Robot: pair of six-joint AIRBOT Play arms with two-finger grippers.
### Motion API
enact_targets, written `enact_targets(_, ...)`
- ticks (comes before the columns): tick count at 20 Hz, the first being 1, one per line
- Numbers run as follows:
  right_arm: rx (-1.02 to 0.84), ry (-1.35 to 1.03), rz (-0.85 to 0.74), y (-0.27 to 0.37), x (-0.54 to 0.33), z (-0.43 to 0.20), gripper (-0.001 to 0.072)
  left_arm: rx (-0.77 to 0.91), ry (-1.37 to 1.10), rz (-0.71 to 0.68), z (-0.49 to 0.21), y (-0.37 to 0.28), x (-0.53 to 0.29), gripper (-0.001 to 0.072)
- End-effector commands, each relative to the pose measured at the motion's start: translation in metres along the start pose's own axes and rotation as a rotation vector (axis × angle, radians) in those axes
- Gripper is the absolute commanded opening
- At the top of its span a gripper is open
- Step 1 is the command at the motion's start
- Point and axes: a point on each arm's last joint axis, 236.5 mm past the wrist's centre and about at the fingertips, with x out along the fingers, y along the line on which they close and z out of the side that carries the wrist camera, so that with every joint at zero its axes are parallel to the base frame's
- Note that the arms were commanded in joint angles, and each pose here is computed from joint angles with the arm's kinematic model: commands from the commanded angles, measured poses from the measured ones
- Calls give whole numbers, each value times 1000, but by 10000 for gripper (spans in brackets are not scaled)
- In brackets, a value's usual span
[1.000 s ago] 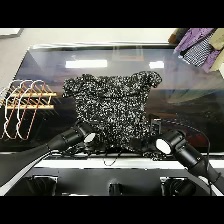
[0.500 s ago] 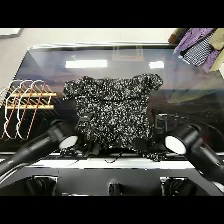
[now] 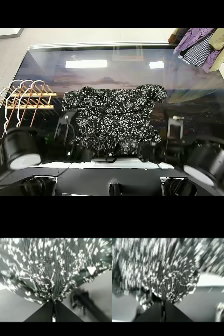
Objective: Fold the clothes and pants, and hang the long-sleeved shirts on hangers.
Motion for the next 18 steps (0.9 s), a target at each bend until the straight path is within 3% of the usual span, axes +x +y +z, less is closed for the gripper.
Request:
enact_targets(1, -1, -142, -121, -12, 7, 67, 40, -21, -66, 9, 52, 6, 1, 25)
enact_targets(5, 23, -207, -83, 6, 39, 132, 40, -65, -66, -94, 114, 12, 23, 26)
enact_targets(8, -1, -181, -32, 30, 69, 139, 40, -80, 9, -172, 133, 15, 52, 26)
enact_targets(13, -14, -137, -17, 45, 106, 141, 40, -59, 87, -144, 135, 29, 91, 33)
enact_targets(14, -16, -143, -21, 44, 105, 142, 40, -69, 77, -142, 140, 32, 92, 63)
enact_targets(16, -23, -137, -20, 44, 105, 141, 40, -103, 51, -143, 150, 44, 86, 249)
enact_targets(18, -28, -117, -4, 48, 104, 135, 40, -139, 18, -138, 160, 70, 67, 284)
